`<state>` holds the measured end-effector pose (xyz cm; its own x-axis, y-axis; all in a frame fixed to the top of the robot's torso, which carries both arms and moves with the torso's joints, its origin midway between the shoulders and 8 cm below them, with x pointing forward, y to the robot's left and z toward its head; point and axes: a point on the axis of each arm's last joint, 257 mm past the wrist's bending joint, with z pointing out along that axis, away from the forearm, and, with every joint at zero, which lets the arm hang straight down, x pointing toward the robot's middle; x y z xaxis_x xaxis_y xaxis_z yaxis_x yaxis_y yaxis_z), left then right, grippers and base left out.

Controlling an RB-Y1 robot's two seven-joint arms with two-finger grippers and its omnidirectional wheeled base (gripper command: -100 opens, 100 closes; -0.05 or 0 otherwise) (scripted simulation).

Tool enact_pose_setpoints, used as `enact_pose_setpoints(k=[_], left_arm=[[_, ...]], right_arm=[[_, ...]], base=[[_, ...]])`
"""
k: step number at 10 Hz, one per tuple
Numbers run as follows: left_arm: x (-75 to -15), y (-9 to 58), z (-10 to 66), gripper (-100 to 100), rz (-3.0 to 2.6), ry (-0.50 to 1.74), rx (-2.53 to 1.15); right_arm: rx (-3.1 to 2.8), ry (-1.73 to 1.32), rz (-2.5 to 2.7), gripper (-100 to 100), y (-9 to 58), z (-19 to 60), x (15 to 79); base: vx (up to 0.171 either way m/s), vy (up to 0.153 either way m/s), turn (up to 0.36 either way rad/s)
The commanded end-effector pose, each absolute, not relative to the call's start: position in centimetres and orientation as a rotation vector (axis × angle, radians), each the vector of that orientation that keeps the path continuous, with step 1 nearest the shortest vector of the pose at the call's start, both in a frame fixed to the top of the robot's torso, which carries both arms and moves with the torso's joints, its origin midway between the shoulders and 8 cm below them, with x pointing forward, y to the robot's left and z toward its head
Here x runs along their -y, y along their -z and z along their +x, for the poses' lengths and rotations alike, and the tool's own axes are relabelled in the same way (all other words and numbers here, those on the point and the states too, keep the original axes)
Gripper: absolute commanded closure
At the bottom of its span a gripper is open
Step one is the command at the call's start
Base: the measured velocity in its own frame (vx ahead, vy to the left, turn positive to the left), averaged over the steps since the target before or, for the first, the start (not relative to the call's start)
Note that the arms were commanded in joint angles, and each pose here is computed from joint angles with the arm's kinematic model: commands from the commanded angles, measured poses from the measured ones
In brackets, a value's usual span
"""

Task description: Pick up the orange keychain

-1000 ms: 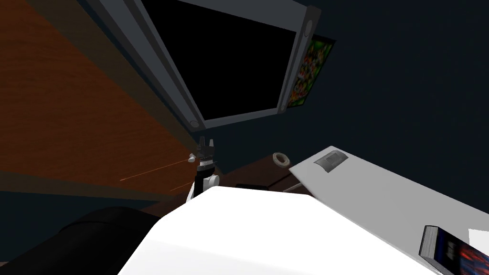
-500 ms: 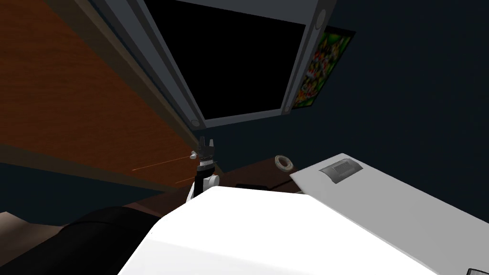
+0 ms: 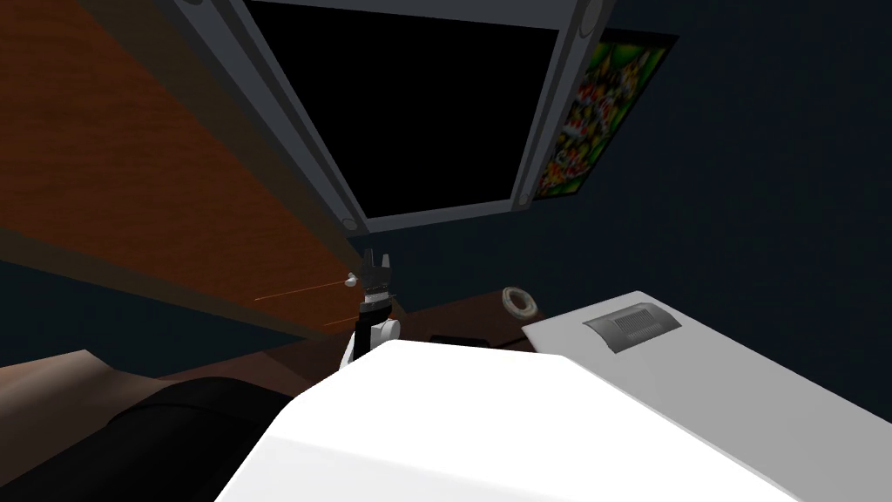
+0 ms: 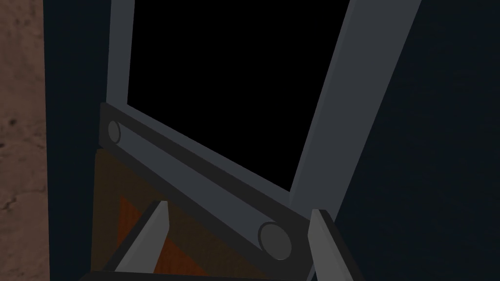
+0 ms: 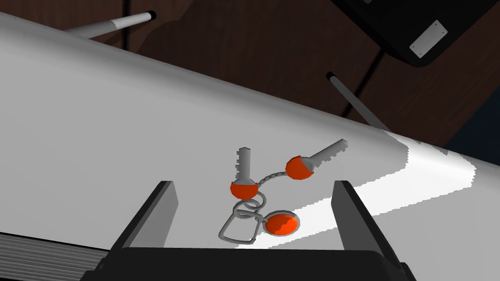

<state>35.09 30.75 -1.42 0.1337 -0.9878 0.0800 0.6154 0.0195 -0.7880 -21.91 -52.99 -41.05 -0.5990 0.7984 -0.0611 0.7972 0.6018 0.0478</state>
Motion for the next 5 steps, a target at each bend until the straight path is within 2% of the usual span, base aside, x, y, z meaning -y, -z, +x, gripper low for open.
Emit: enact_pose_setpoints(k=[1, 5], left_arm=[[-30.8, 1.4, 35.1, 0, -0.802, 1.364, -0.593], [-30.7, 1.4, 35.1, 0, -0.802, 1.364, -0.593]], right_arm=[[-2.739, -0.022, 1.373, -100, 42.0, -22.1, 52.5], [-2.734, -0.023, 1.380, -100, 43.1, -22.2, 51.8]], base=[[0.003, -0.023, 0.031], [0.003, -0.022, 0.019]])
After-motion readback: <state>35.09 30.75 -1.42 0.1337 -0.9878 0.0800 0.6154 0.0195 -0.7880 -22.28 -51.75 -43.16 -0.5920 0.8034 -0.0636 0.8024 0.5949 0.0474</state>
